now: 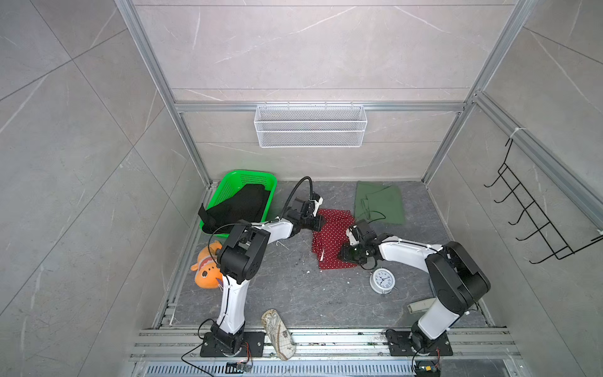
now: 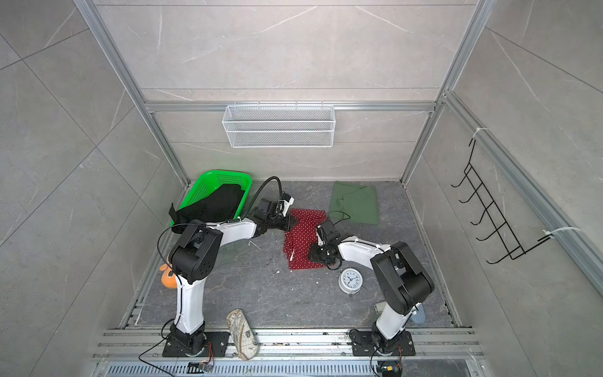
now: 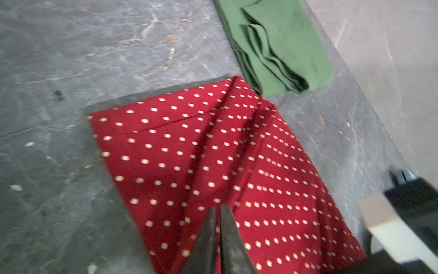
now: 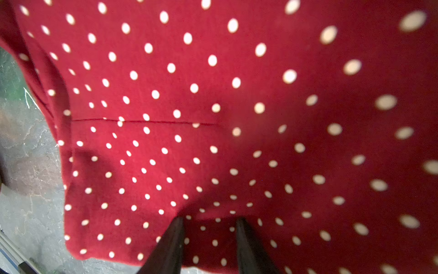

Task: Fold and stack skirts
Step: Smooth out the skirt at the center of the table, then pick up the skirt from the center of the table.

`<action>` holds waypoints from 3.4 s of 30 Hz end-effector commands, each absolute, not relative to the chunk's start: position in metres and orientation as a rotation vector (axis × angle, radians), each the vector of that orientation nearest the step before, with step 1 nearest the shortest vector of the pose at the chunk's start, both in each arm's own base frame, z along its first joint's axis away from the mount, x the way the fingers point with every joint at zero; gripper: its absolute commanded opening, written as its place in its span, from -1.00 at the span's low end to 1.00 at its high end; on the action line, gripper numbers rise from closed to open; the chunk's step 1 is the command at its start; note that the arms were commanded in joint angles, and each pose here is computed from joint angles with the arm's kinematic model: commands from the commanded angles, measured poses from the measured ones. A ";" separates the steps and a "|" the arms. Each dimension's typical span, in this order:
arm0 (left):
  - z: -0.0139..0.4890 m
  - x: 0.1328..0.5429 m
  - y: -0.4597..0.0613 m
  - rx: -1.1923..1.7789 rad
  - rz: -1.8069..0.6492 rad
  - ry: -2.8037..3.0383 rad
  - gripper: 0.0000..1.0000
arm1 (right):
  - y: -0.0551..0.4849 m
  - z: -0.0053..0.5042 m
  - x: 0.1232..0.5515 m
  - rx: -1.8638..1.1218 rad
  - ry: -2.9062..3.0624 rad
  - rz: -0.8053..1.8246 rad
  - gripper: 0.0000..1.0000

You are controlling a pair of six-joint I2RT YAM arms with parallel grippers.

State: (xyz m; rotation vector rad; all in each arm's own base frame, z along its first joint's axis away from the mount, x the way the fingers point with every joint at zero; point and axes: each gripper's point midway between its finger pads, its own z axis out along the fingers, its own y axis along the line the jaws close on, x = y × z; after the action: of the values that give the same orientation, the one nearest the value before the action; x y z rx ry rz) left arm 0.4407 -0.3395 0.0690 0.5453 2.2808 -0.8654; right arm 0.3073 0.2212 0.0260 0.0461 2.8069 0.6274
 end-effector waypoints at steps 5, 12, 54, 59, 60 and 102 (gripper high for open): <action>0.058 0.459 -0.339 0.491 -0.885 2.287 -0.81 | 0.212 0.010 0.292 0.056 2.884 0.572 -0.17; 0.101 0.462 -0.329 0.455 -0.890 2.189 -0.55 | 0.221 0.059 0.319 0.043 2.773 0.666 0.11; 0.036 0.386 -0.311 0.295 -0.823 2.310 0.68 | 0.120 0.033 0.390 0.388 2.715 1.007 0.51; 0.019 0.387 -0.306 0.251 -0.793 2.348 0.59 | 0.127 0.021 0.388 0.385 2.736 1.017 0.43; 0.016 0.386 -0.305 0.243 -0.791 2.354 0.59 | 0.129 0.019 0.387 0.380 2.745 1.014 0.42; 0.025 0.391 -0.311 0.225 -0.919 2.330 0.58 | 0.206 -0.002 0.409 0.193 2.851 0.977 -1.00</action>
State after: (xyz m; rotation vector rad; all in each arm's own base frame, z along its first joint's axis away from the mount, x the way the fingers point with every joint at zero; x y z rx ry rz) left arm 0.4011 -0.3190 0.0410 0.2582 2.2354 -0.8896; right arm 0.4208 0.2181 0.0207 0.1847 2.7235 1.1305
